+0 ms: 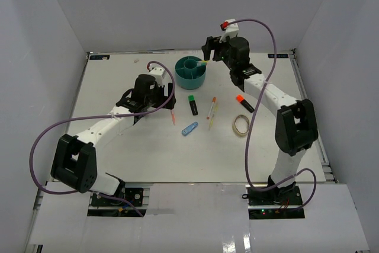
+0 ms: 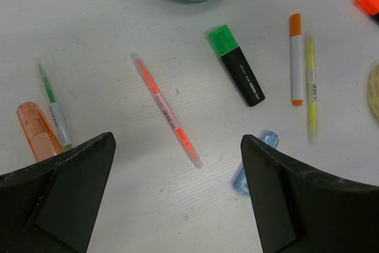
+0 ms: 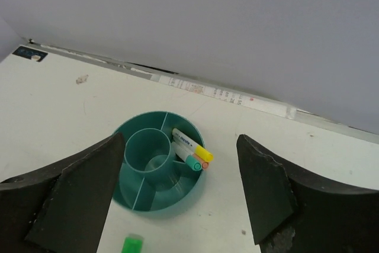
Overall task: Sort the stationery into containers
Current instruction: Place the pen in the storage box, then pick up the pen from the center of the board.
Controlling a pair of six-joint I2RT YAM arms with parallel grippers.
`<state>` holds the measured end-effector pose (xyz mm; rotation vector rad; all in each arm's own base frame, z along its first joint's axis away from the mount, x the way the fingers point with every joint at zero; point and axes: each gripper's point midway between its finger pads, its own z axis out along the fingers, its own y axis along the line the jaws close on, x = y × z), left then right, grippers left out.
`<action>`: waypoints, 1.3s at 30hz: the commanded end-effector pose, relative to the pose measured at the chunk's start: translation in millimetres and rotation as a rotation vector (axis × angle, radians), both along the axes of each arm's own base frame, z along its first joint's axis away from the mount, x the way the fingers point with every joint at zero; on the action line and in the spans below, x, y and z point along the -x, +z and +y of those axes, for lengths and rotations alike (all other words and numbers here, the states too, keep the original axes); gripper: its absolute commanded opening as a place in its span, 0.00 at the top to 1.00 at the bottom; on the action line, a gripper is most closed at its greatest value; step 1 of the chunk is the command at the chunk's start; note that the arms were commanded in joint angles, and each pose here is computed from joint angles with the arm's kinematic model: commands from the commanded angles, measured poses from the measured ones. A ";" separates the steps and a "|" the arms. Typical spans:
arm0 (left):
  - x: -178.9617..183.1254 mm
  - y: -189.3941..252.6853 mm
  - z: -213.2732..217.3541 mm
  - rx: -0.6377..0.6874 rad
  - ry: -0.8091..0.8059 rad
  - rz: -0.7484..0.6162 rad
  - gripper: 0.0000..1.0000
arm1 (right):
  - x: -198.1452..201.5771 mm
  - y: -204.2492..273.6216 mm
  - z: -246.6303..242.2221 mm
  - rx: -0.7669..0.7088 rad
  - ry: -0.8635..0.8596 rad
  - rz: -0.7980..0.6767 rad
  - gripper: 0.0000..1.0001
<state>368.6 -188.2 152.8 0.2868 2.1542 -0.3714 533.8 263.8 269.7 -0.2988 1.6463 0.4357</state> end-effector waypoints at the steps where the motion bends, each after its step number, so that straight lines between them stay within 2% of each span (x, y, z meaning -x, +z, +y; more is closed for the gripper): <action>1: -0.2 26.4 -11.8 0.077 -0.030 -0.021 0.02 | 27.8 17.0 -35.2 0.036 -0.097 0.045 0.17; 2: 1.5 27.5 -15.5 0.090 -0.044 -0.014 0.02 | 39.9 28.9 -45.5 0.029 -0.127 0.044 0.17; 3: 3.8 28.6 -23.3 0.116 -0.060 0.004 0.02 | 52.2 6.8 -54.0 0.045 -0.147 0.119 0.15; 4: 4.9 29.6 -28.7 0.128 -0.069 0.014 0.02 | 60.6 4.1 -62.0 0.043 -0.168 0.141 0.13; 5: 6.6 30.9 -35.0 0.139 -0.080 0.026 0.02 | 74.8 18.8 -70.4 0.024 -0.178 0.129 0.11; 7: 10.8 34.7 -57.1 0.136 -0.113 0.048 0.02 | 95.6 1.3 -80.7 0.030 -0.189 0.185 0.06; 8: 12.2 36.3 -65.6 0.124 -0.122 0.048 0.02 | 110.5 12.0 -87.5 0.016 -0.192 0.176 0.05; 10: 14.5 33.5 -87.7 0.076 -0.138 0.050 0.02 | 131.2 2.9 -95.5 0.015 -0.195 0.219 0.02; 15: 14.9 18.9 -124.8 0.062 -0.135 0.106 0.04 | 187.4 -4.0 -120.0 -0.044 -0.209 0.232 0.07; 16: 13.1 7.3 -129.8 0.054 -0.132 0.131 0.05 | 198.9 7.5 -123.9 -0.069 -0.203 0.199 0.07; 20: 2.6 -0.1 -153.5 0.042 -0.121 0.139 0.16 | 225.6 3.2 -136.3 -0.096 -0.203 0.175 0.06; 28: -10.8 -35.8 -180.0 -0.034 -0.126 0.181 0.35 | 251.5 -19.0 -153.0 -0.084 -0.232 0.197 0.06; 33: -12.6 -67.6 -188.2 -0.067 -0.121 0.228 0.41 | 260.3 -25.6 -156.4 -0.100 -0.235 0.203 0.06; 39: -13.7 -86.4 -192.8 -0.094 -0.117 0.249 0.43 | 265.9 -27.4 -158.2 -0.101 -0.227 0.193 0.07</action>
